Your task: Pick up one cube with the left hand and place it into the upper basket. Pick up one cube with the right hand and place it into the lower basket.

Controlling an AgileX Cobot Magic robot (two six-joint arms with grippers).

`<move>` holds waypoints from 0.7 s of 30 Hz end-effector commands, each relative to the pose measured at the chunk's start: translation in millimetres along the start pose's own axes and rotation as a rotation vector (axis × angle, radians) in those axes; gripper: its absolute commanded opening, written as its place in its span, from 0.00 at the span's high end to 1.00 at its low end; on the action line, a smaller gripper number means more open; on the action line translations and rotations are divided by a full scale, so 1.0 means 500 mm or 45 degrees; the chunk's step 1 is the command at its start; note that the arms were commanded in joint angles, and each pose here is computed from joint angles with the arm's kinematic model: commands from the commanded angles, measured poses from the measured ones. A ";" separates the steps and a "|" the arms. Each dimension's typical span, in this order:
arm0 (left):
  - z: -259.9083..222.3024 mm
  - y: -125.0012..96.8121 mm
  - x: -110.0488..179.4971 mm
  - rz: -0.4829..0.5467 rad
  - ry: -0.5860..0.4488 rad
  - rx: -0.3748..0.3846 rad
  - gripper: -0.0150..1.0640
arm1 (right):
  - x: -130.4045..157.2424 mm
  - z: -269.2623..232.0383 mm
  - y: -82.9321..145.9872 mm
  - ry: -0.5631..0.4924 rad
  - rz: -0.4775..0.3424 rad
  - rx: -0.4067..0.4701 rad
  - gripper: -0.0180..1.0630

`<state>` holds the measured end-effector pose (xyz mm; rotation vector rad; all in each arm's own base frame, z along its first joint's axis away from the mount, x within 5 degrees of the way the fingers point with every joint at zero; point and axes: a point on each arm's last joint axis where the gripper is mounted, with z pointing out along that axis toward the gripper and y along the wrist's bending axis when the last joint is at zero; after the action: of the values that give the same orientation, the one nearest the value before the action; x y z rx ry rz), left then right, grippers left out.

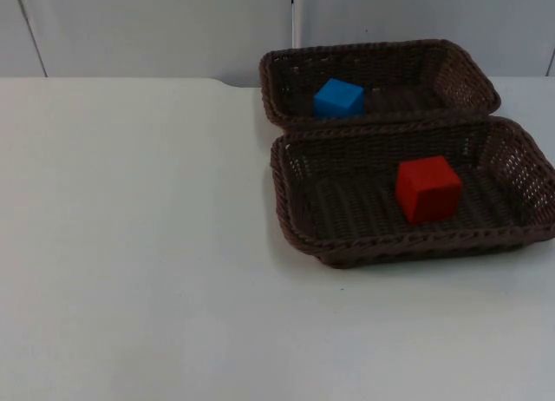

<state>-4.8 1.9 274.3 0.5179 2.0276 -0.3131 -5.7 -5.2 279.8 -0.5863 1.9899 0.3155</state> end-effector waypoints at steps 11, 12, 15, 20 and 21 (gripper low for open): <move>0.001 -0.001 0.000 -0.001 -0.014 0.016 0.01 | 0.000 0.000 0.000 -0.016 -0.008 -0.003 0.01; 0.001 -0.001 0.000 -0.009 -0.014 0.011 0.01 | 0.000 0.000 0.000 -0.016 -0.008 -0.003 0.01; 0.001 -0.001 0.000 -0.009 -0.014 0.011 0.01 | 0.000 0.000 0.000 -0.016 -0.008 -0.003 0.01; 0.001 -0.001 0.000 -0.006 -0.014 0.011 0.01 | 0.000 0.000 0.001 -0.016 -0.001 -0.005 0.01; 0.001 -0.001 0.000 -0.006 -0.014 0.011 0.01 | 0.000 0.000 0.001 -0.016 0.005 -0.005 0.01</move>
<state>-4.8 1.9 274.3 0.5179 2.0276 -0.3131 -5.7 -5.2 279.8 -0.5863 1.9899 0.3155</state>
